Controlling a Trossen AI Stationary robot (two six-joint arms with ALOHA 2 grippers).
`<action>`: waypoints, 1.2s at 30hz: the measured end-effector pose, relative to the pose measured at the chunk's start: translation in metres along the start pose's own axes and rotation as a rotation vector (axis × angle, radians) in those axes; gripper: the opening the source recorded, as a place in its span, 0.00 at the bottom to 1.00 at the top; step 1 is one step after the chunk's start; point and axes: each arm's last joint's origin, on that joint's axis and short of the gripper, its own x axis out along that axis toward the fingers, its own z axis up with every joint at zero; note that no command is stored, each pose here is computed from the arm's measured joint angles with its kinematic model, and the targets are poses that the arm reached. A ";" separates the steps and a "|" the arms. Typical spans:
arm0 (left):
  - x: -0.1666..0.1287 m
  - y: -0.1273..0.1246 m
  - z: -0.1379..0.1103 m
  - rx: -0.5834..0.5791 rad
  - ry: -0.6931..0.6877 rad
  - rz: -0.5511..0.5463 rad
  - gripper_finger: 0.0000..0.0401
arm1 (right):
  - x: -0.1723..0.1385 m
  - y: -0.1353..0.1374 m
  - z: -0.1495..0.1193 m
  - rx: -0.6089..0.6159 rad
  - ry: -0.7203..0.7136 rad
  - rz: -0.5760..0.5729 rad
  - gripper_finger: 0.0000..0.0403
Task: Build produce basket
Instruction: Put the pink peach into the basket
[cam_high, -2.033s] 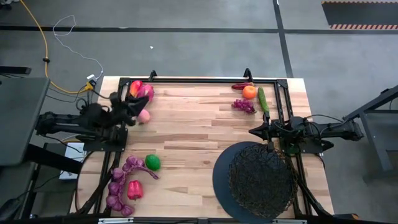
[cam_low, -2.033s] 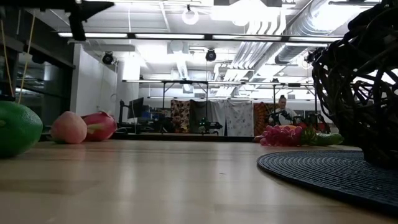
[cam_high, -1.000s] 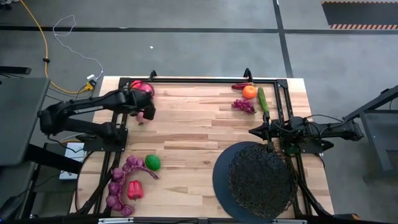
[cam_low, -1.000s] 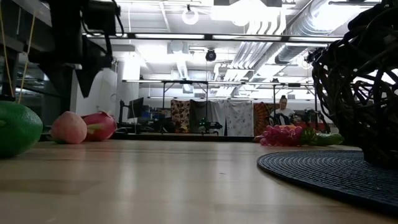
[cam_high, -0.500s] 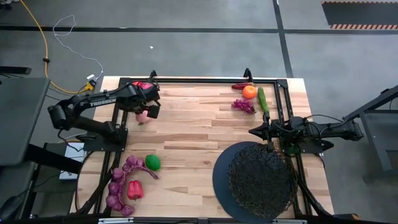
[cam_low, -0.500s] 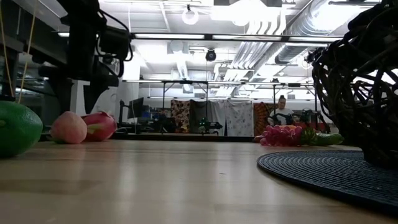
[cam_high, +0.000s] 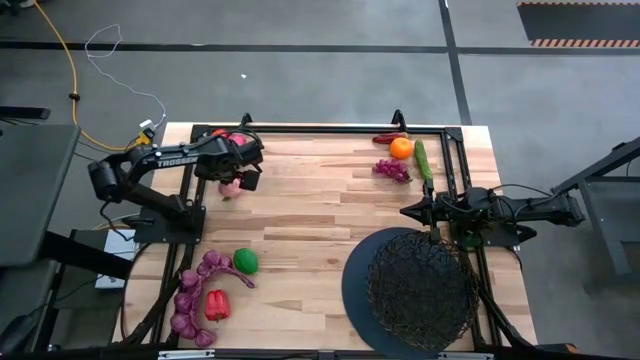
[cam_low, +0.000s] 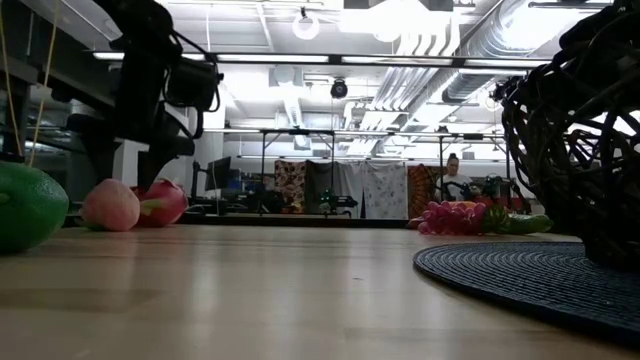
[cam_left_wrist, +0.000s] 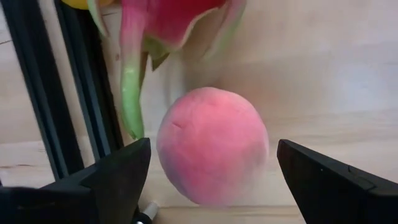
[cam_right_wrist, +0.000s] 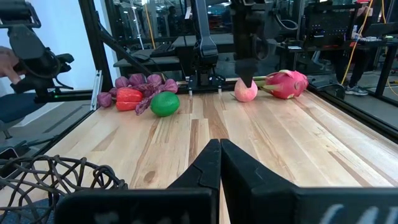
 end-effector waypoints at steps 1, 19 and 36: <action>0.001 -0.001 0.000 -0.002 0.002 0.007 0.85 | 0.000 0.000 0.000 0.000 0.000 0.000 0.00; 0.019 -0.012 0.001 0.028 0.119 0.046 0.85 | 0.000 0.000 0.000 0.000 0.000 0.000 0.00; 0.024 -0.015 0.002 0.043 0.129 0.044 0.85 | 0.000 0.000 0.000 0.000 0.000 0.000 0.00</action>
